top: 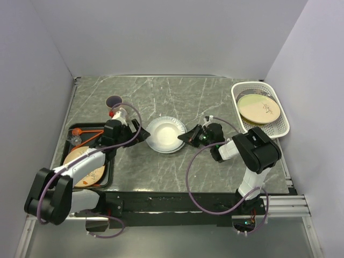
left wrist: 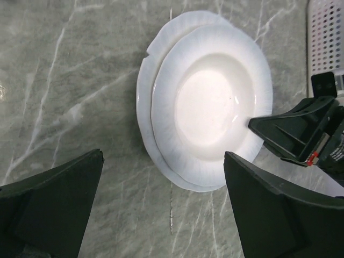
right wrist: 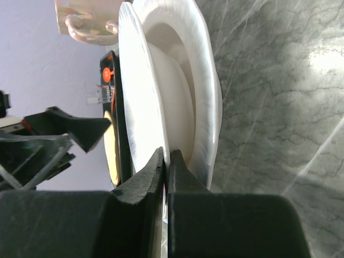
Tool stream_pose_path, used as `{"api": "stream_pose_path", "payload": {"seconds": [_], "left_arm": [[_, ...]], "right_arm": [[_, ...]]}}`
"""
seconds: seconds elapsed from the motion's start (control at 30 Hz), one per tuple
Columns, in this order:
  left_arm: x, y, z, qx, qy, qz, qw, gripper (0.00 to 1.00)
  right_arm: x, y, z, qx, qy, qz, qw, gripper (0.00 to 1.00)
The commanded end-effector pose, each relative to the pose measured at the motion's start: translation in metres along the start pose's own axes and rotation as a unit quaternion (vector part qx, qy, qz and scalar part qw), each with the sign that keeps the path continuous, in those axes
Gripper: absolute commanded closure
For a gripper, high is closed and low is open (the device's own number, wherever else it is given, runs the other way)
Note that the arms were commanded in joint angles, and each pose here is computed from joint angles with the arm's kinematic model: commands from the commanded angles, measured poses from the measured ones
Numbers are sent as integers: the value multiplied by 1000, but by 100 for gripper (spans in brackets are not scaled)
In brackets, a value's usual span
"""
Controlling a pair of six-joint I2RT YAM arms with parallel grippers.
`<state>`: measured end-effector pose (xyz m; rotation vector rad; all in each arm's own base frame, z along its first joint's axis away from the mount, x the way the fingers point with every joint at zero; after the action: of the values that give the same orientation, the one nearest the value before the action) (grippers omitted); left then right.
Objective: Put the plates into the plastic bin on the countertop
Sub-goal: Pick up the plate at the center of the board, then place the plate in the plastic bin.
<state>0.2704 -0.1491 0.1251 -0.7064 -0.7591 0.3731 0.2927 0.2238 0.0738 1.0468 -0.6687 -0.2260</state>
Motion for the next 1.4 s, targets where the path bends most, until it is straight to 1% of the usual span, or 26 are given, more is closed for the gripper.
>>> {"api": "stream_pose_path", "payload": {"seconds": [0.0,0.23,0.4,0.53,0.67,1.0,1.37], "left_arm": [[6,-5,12,-7,-21,-17,1000,1],[5,-6,13,-13,-19,-19,1000,1],[0,1,8,-4,-9,-16,1000,1],[-2,3,8,-3,-9,-14,1000,1],[-4,6,9,3,-7,-16,1000,1],[-4,7,13,7,-8,-25,1000,1],[-11,9,5,-3,10,-15,1000,1]], "right_arm": [[20,37,6,51,-38,44,997,100],[29,55,16,55,-52,58,995,100],[34,69,24,71,-62,61,994,100],[37,76,25,74,-62,67,993,100],[46,80,31,75,-76,70,992,100],[83,72,50,47,-115,72,990,100],[139,43,105,-2,-188,63,980,100]]}}
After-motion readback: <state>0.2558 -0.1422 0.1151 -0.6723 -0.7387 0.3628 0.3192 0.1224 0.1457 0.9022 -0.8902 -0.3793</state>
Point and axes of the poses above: each gripper's point midway between its finger pads, its own z axis back along the fingers, its own y axis along the line the jaws close on, x = y × z, the point moved 5 cm from there along z, back along the fingers, and after that the axes turned 8 degrees about z, right-handed, at the moved point
